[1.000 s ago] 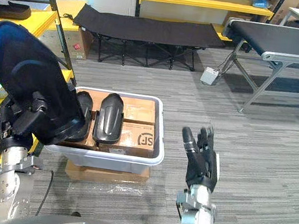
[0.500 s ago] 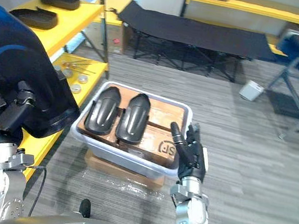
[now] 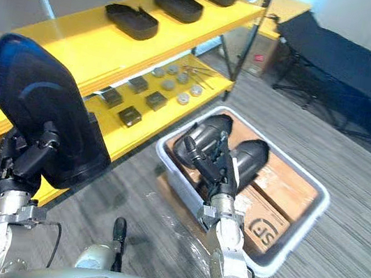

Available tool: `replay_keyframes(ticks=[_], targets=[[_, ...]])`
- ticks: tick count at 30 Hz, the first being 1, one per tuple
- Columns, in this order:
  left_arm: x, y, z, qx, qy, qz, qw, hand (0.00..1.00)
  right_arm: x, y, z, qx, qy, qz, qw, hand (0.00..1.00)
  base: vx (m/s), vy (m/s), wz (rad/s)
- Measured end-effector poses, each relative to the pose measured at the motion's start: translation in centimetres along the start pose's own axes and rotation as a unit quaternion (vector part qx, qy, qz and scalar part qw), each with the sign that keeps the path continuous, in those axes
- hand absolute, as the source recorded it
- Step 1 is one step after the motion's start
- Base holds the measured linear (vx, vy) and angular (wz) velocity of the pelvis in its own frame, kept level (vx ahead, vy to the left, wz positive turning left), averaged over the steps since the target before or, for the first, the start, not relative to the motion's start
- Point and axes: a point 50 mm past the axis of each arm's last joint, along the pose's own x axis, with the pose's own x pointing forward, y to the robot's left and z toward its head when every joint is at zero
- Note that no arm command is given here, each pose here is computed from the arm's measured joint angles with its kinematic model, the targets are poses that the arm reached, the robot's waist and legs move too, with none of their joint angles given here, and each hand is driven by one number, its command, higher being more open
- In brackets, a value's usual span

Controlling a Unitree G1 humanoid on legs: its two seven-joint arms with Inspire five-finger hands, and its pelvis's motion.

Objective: Walk over and take three plastic housings, then place them on the shelf

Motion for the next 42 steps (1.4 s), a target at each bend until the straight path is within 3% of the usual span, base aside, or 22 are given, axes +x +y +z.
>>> replay_keyframes(ticks=[7, 15, 22, 26, 33, 42], targets=[[-0.5, -0.5, -0.3, 0.003, 0.017, -0.032, 0.999, 0.00, -0.6, 0.6, -0.3, 0.029, -0.014, -0.007, 0.999, 1.00, 0.06, 0.049, 0.00], [0.0, -1.8, -0.5, -0.007, 0.014, -0.053, 0.998, 0.00, 1.0, 3.3, 1.4, 0.015, -0.059, 0.097, 0.993, 1.00, 0.01, 0.054, 0.17], [1.1, -2.2, 0.2, 0.030, -0.008, -0.075, 0.997, 0.00, 0.1, 4.1, 0.0, 0.036, -0.038, 0.097, 0.994, 1.00, 0.13, 0.173, 0.57], [2.3, -2.0, 0.9, 0.036, -0.031, -0.054, 0.997, 0.00, 0.3, 5.6, 0.3, 0.034, -0.044, 0.143, 0.988, 1.00, 0.18, 0.115, 0.62], [2.1, -2.2, 0.1, 0.043, -0.012, -0.071, 0.996, 0.00, -0.3, 5.8, 2.2, 0.038, -0.086, 0.169, 0.981, 1.00, 0.25, -0.021, 0.85], [2.2, -2.3, 0.6, 0.037, -0.028, -0.080, 0.996, 0.00, 0.6, 5.8, 3.2, 0.043, -0.108, 0.173, 0.978, 1.00, 0.14, -0.109, -0.05]])
